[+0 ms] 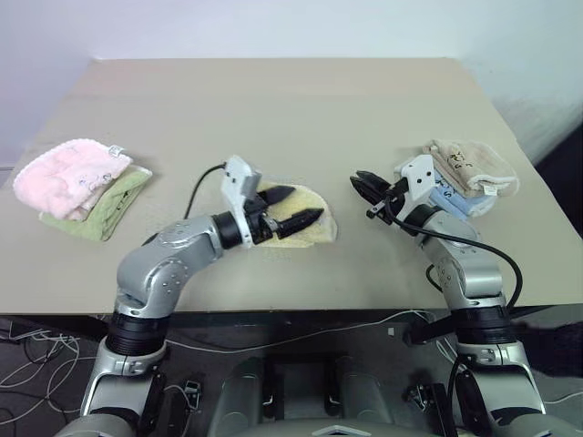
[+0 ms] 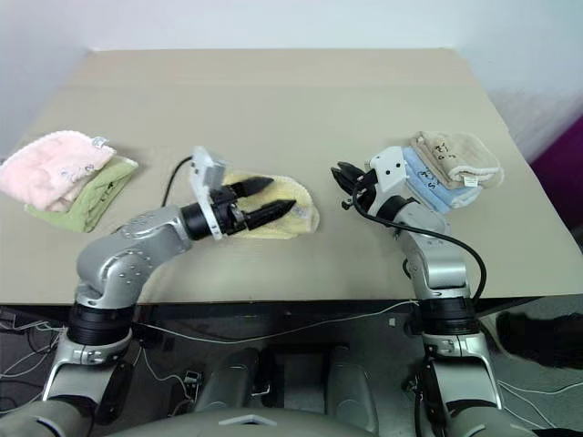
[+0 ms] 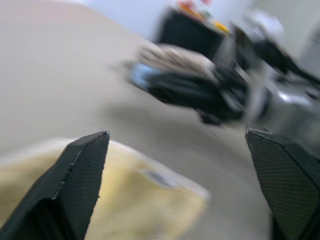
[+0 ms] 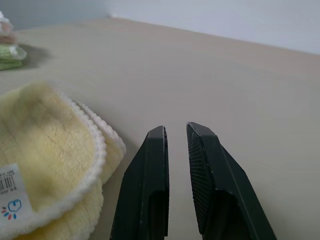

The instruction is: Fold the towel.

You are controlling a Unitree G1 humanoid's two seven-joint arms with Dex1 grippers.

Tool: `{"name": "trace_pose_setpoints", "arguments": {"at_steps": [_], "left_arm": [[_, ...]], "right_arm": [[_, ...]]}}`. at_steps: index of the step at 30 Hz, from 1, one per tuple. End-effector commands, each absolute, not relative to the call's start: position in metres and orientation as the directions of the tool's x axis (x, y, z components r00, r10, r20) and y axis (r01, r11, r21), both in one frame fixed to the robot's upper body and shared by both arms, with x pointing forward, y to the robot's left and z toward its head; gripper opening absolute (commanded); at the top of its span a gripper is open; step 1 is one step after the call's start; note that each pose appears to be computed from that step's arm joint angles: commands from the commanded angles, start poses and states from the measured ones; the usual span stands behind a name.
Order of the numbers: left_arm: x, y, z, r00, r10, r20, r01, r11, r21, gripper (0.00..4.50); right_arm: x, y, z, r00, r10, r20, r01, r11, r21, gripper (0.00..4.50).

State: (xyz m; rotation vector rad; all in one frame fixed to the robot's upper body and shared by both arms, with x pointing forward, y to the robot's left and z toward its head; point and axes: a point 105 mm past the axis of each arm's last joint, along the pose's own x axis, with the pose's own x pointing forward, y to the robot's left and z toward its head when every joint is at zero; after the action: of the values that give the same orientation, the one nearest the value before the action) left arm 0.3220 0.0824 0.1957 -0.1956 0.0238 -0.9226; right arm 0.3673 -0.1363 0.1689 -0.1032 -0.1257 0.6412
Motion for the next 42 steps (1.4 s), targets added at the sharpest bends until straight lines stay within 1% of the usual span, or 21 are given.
{"name": "trace_pose_setpoints", "arguments": {"at_steps": [1, 2, 3, 4, 7, 9, 11, 13, 18, 20, 23, 25, 27, 30, 32, 34, 36, 39, 42], "left_arm": [[0.345, 0.119, 0.206, 0.748, -0.657, 0.098, 0.664, 0.739, -0.115, 4.20], [0.348, 0.126, 0.202, 0.770, -0.632, 0.086, 0.638, 0.766, -0.078, 4.00], [0.351, 0.131, 0.198, 0.783, -0.618, 0.074, 0.622, 0.782, -0.050, 3.82], [0.352, 0.134, 0.195, 0.788, -0.612, 0.068, 0.615, 0.788, -0.033, 3.52], [0.352, 0.132, 0.198, 0.771, -0.628, 0.104, 0.634, 0.772, -0.047, 2.50], [0.346, 0.124, 0.200, 0.731, -0.670, 0.128, 0.679, 0.732, -0.043, 1.82], [0.342, 0.116, 0.194, 0.698, -0.707, 0.113, 0.714, 0.699, -0.036, 1.17], [0.340, 0.111, 0.180, 0.685, -0.726, 0.057, 0.728, 0.686, -0.011, 0.46], [0.341, 0.108, 0.129, 0.684, -0.721, -0.110, 0.729, 0.683, 0.050, 0.46], [0.344, 0.110, 0.107, 0.693, -0.698, -0.179, 0.716, 0.696, 0.056, 0.46], [0.347, 0.114, 0.076, 0.698, -0.663, -0.272, 0.704, 0.705, 0.090, 0.46], [0.348, 0.115, 0.068, 0.700, -0.657, -0.281, 0.700, 0.709, 0.086, 0.46], [0.349, 0.116, 0.069, 0.706, -0.659, -0.257, 0.694, 0.717, 0.065, 0.46], [0.348, 0.115, 0.080, 0.710, -0.678, -0.192, 0.697, 0.715, 0.051, 0.46], [0.345, 0.113, 0.106, 0.712, -0.700, -0.060, 0.700, 0.714, -0.015, 0.46], [0.344, 0.126, 0.143, 0.740, -0.667, 0.086, 0.672, 0.735, -0.091, 0.46], [0.342, 0.142, 0.165, 0.760, -0.632, 0.151, 0.648, 0.755, -0.102, 0.46], [0.341, 0.162, 0.178, 0.790, -0.594, 0.154, 0.606, 0.793, -0.051, 0.46], [0.343, 0.191, 0.174, 0.843, -0.533, 0.074, 0.529, 0.846, 0.074, 0.46]], "right_arm": [[0.361, -0.113, 0.199, 0.728, 0.665, 0.168, -0.644, 0.747, -0.166, 0.09], [0.360, -0.105, 0.200, 0.713, 0.681, 0.167, -0.661, 0.733, -0.164, 0.00], [0.358, -0.096, 0.201, 0.694, 0.701, 0.164, -0.682, 0.713, -0.161, 0.00], [0.357, -0.088, 0.201, 0.677, 0.718, 0.162, -0.702, 0.696, -0.155, 0.00], [0.356, -0.072, 0.202, 0.645, 0.748, 0.157, -0.736, 0.663, -0.137, 0.00], [0.356, -0.055, 0.200, 0.612, 0.777, 0.148, -0.767, 0.629, -0.128, 0.00], [0.355, -0.040, 0.195, 0.586, 0.800, 0.131, -0.794, 0.599, -0.102, 0.00], [0.355, -0.033, 0.182, 0.577, 0.812, 0.092, -0.806, 0.584, -0.094, 0.00], [0.359, -0.027, 0.128, 0.591, 0.803, -0.077, -0.807, 0.589, -0.050, 0.00], [0.362, -0.029, 0.104, 0.600, 0.785, -0.152, -0.797, 0.603, -0.033, 0.00], [0.364, -0.033, 0.077, 0.608, 0.761, -0.226, -0.783, 0.621, -0.018, 0.00], [0.364, -0.035, 0.068, 0.609, 0.755, -0.245, -0.780, 0.625, -0.014, 0.00], [0.363, -0.036, 0.065, 0.608, 0.756, -0.243, -0.781, 0.624, -0.014, 0.00], [0.361, -0.037, 0.072, 0.604, 0.770, -0.204, -0.789, 0.614, -0.021, 0.00], [0.358, -0.037, 0.090, 0.597, 0.792, -0.129, -0.801, 0.599, -0.026, 0.00], [0.356, -0.044, 0.119, 0.600, 0.799, -0.036, -0.800, 0.599, -0.033, 0.00], [0.355, -0.054, 0.140, 0.609, 0.792, 0.025, -0.792, 0.610, -0.036, 0.00], [0.353, -0.069, 0.161, 0.630, 0.773, 0.073, -0.774, 0.632, -0.016, 0.00], [0.352, -0.090, 0.171, 0.649, 0.758, 0.067, -0.761, 0.646, 0.066, 0.00]]}}
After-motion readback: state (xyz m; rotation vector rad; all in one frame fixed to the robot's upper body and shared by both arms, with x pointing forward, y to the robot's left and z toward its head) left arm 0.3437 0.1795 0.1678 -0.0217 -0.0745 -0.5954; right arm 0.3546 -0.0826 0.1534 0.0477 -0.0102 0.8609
